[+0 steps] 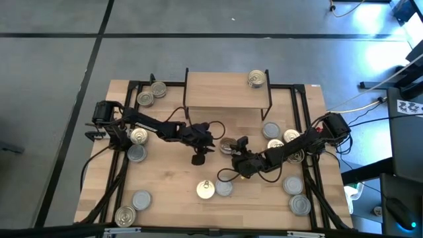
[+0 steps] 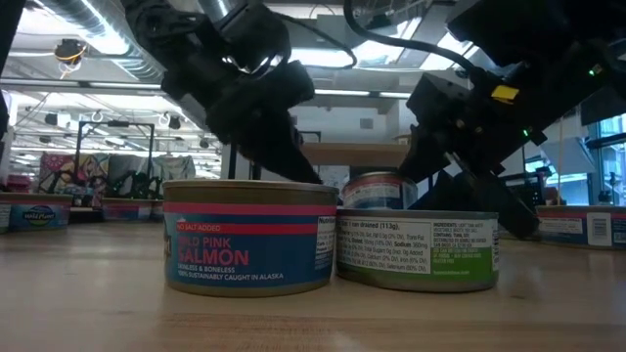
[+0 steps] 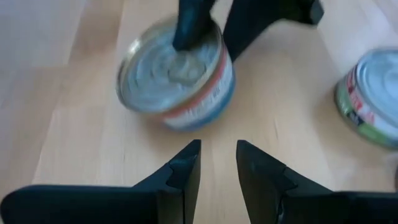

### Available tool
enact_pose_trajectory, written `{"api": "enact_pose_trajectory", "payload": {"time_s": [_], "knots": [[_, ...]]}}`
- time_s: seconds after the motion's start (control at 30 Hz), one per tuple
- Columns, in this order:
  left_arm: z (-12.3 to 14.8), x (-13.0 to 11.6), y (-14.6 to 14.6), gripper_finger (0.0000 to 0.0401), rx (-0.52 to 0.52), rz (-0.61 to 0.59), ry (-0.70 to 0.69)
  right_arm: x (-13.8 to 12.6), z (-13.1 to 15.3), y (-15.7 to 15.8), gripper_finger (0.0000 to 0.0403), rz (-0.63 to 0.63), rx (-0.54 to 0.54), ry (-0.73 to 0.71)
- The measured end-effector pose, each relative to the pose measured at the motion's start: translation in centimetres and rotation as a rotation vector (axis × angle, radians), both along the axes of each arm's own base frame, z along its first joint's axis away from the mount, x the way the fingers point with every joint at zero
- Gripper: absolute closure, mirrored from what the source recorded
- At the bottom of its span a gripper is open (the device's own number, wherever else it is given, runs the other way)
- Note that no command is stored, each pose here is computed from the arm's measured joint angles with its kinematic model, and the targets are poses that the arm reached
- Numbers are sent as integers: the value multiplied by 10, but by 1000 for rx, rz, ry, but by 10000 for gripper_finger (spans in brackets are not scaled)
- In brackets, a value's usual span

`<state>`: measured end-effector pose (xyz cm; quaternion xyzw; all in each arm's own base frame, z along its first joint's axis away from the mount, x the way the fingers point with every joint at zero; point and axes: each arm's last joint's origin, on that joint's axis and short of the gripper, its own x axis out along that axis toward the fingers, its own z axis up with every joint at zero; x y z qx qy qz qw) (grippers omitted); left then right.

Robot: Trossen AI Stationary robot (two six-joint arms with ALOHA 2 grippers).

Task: Stack canned seafood by type on shelf
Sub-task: Stack the blue pink tuna can on top of the other blue pink tuna can on the shelf

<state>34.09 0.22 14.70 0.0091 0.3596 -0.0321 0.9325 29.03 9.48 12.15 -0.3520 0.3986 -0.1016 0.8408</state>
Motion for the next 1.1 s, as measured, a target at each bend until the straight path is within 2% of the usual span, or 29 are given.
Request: {"api": "enact_pose_trajectory", "payload": {"time_s": [0.2,0.67,0.87,1.1], "knots": [[-10,-10,0,301,16,-16,53,0,0,0,209,-3,2,-1],[-37,-40,0,301,-77,67,-42,0,0,-1,211,-32,13,-16],[-38,-42,-2,301,-111,92,-48,0,0,-1,205,-35,10,-18],[-28,-44,-5,301,-100,68,-73,0,0,-1,209,-46,0,-26]]}}
